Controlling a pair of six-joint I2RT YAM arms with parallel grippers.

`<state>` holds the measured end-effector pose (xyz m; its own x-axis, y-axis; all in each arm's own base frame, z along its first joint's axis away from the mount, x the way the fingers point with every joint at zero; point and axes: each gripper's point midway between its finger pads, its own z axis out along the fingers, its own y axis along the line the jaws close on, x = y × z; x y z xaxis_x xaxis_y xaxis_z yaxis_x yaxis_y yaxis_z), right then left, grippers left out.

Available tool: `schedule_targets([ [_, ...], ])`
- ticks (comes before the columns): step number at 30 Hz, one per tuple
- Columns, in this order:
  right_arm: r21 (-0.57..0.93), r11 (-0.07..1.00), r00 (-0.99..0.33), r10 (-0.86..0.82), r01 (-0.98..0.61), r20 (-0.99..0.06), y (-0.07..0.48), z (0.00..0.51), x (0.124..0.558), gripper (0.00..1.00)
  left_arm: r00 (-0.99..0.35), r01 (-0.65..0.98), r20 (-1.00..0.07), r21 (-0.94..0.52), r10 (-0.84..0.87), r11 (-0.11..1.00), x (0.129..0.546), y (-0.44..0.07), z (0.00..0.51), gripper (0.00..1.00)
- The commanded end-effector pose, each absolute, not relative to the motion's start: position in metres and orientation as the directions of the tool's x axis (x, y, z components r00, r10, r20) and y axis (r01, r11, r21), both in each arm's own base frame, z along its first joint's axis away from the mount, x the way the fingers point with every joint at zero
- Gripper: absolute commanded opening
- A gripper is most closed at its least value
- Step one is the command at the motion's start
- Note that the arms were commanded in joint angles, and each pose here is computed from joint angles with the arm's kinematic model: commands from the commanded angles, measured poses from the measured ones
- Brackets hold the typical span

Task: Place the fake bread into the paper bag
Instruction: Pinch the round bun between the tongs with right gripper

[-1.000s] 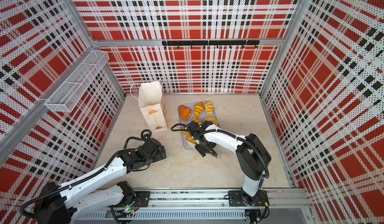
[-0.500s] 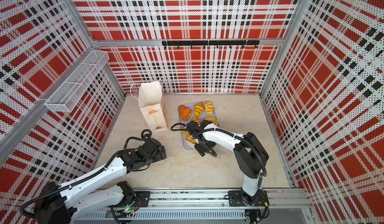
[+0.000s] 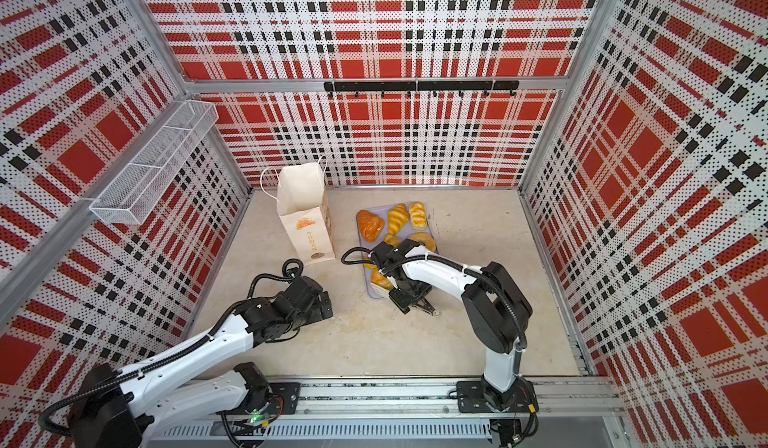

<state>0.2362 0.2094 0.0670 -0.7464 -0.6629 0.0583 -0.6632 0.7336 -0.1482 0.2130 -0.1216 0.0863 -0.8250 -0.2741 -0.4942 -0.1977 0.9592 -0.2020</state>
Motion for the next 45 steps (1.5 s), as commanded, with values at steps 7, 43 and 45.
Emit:
schedule_targets([
  [7,-0.168,0.726,-0.738,-0.674,-0.667,0.018,0.222,0.079,0.252,0.62,-0.806,-0.204,-0.521,-0.198,-0.28,0.959,0.215,-0.119,0.094,0.99],
  [43,-0.097,0.745,-0.741,-0.667,-0.66,-0.083,0.217,0.108,0.25,0.42,-0.75,-0.212,-0.588,-0.218,-0.301,0.953,0.222,-0.106,0.123,0.99],
  [45,-0.087,0.749,-0.743,-0.663,-0.657,-0.094,0.218,0.11,0.25,0.42,-0.748,-0.217,-0.589,-0.22,-0.307,0.951,0.223,-0.103,0.124,0.99],
])
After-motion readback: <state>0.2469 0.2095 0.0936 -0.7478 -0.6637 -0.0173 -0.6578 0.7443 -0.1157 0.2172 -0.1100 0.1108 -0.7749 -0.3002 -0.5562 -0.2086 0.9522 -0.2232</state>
